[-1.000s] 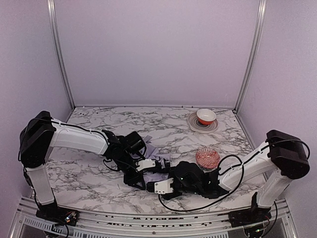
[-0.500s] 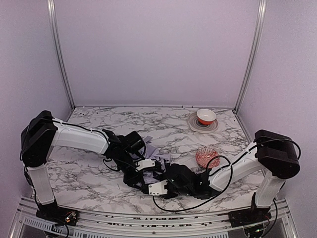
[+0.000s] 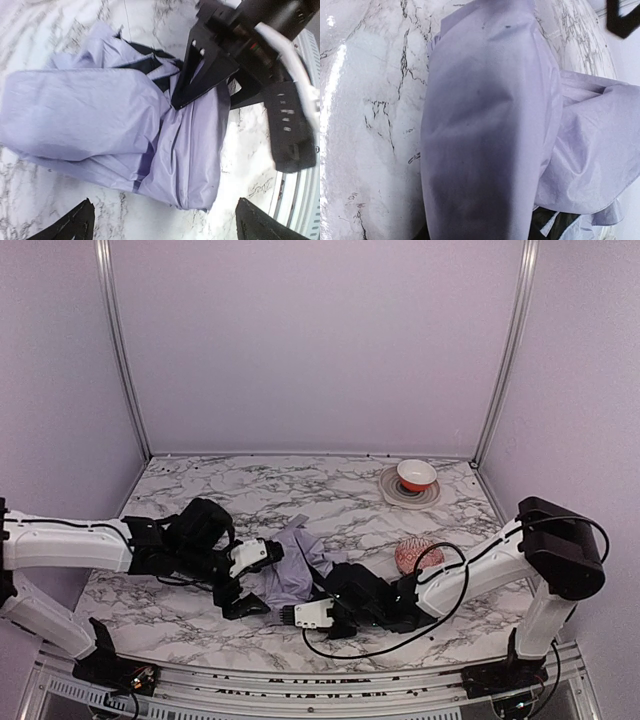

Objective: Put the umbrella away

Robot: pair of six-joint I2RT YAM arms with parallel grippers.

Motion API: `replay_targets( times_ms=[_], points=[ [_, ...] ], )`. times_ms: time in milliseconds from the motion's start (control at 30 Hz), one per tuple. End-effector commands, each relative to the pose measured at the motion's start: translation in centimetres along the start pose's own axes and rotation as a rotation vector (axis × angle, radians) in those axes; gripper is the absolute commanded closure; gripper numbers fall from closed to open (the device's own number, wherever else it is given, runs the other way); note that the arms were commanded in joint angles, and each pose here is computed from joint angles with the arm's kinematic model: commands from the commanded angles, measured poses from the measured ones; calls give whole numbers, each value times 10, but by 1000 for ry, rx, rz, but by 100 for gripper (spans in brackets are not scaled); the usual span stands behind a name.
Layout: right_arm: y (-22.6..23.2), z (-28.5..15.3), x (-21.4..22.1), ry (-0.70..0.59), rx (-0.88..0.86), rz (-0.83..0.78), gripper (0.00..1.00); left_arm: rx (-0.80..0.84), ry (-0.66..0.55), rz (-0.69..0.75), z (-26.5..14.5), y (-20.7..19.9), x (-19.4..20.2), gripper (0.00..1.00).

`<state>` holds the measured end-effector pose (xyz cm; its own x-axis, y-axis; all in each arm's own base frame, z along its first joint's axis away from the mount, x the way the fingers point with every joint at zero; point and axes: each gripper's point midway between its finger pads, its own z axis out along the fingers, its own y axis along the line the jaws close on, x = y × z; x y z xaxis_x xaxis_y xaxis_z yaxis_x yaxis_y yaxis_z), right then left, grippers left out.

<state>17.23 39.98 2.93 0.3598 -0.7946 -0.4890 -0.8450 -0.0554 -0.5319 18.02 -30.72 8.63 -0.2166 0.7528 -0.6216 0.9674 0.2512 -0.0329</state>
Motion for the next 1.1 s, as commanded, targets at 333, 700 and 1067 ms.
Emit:
replay_targets(
  times_ms=[333, 700, 1067],
  points=[
    [77, -4, 53, 305, -698, 501, 83, -306, -474, 365, -86, -29, -38, 28],
    [82, -10, 38, 288, -952, 689, 84, -369, -48, 635, -11, -34, -5, 21],
    [76, -8, 38, 262, -1020, 781, 85, -416, 147, 689, 33, -16, 24, 29]
  ],
)
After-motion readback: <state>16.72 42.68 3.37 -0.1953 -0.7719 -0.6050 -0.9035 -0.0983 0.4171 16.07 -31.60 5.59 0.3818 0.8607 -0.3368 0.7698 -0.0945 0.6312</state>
